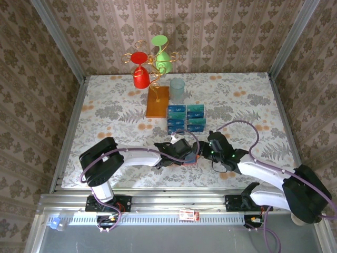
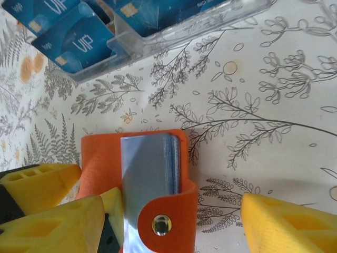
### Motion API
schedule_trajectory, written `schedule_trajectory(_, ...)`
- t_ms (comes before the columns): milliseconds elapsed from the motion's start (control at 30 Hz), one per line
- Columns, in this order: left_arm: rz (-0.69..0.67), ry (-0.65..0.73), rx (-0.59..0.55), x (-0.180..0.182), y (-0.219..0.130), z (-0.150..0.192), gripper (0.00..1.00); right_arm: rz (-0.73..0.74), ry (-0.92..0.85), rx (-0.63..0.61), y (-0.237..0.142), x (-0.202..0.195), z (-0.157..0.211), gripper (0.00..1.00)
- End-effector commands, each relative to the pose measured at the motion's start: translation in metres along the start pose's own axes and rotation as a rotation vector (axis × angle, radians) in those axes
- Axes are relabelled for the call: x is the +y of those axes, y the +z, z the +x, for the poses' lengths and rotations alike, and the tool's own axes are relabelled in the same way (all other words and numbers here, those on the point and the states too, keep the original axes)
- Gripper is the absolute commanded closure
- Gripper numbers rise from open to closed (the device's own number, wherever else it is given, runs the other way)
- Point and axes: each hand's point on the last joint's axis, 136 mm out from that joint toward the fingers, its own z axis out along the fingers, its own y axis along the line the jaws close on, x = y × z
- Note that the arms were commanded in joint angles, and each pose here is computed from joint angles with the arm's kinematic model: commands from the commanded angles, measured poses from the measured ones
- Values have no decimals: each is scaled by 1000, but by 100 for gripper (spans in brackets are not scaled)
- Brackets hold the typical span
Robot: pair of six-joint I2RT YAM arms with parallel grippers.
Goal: Put the credit cards into the card holder
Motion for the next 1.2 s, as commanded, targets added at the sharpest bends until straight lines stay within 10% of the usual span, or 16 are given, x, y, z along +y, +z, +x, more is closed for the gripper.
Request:
schedule_trajectory(0,-38,49,22,3,0,5,36,-2,-65,58,4,5,5,30)
schedule_trajectory(1167,-74,42,27,17,-1,16,36,259,-84,82,6,-71,18,95)
